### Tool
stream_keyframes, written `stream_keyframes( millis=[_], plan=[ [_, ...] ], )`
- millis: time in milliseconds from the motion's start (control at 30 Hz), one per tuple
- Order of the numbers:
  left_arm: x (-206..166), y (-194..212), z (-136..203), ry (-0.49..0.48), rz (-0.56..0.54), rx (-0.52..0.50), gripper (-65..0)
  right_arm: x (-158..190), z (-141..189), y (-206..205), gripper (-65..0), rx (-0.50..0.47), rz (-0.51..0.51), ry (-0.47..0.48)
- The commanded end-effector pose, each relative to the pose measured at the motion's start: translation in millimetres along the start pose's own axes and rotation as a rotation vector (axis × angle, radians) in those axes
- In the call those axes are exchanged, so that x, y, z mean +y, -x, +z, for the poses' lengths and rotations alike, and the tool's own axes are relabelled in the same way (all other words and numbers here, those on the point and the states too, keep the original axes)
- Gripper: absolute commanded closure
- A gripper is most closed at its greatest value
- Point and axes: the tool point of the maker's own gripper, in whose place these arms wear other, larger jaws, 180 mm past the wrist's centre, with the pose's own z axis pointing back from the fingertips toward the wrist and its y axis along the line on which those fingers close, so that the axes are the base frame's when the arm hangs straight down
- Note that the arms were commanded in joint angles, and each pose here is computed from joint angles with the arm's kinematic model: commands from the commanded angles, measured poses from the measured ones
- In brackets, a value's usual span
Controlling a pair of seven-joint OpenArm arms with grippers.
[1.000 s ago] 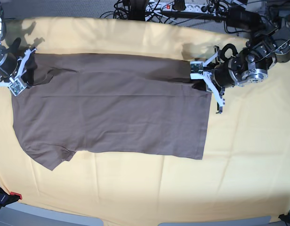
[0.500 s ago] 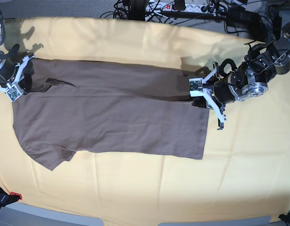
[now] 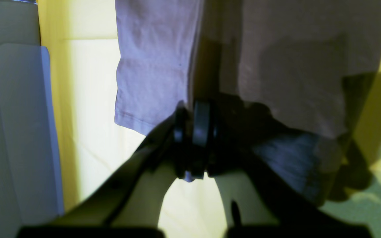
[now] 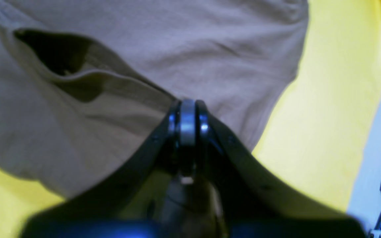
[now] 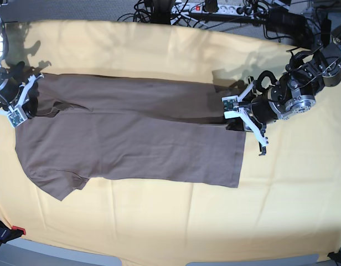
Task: Fold the T-shirt properly
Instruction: 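Release and regrasp the shoulder edge with both grippers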
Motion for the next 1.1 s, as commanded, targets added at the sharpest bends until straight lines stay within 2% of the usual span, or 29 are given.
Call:
stream_keyframes(
  millis=[0,67,100,133,200,300,500,567,700,800,1067],
  plan=[
    [19,2,5,-0.055,-0.027,0.011,-7.1,-13,4,-16,-16.4,-0.043,0.03,0.02],
    [28,6,6,-0.073,-0.046,0.036,-22.2,-16,4,-23,-31.9,-0.044,0.056,0.009],
    [33,7,8,-0.078,-0.05,0.04,-27.2,-19,5,-26,-36.2,-0.043,0.074,0.003],
    [38,7,10,-0.083,-0.054,0.042,-29.3,-20,7,-30,-37.9,-0.039,0.091,-0.013],
    [46,10,14,-0.075,-0.062,0.049,-29.5,-19,12,-33,-37.8,-0.008,0.125,-0.051],
    [45,16,21,-0.01,-0.082,0.06,-29.5,-12,25,-35,-37.7,0.059,0.169,-0.118],
    [-5,6,38,0.284,-0.085,-0.005,-29.5,19,45,-30,-37.4,0.175,0.155,-0.261],
    [-17,7,43,0.336,-0.086,-0.009,-29.5,27,48,-17,-37.2,0.222,0.152,-0.292],
    [-26,14,47,0.361,-0.078,0.01,-29.5,38,54,21,-37.3,0.338,0.177,-0.303],
    [-29,14,47,0.369,-0.074,0.008,-29.5,35,57,41,-37.3,0.394,0.231,-0.263],
    [-31,13,47,0.373,-0.071,0.005,-29.5,32,55,62,-37.3,0.361,0.38,-0.186]
  ],
)
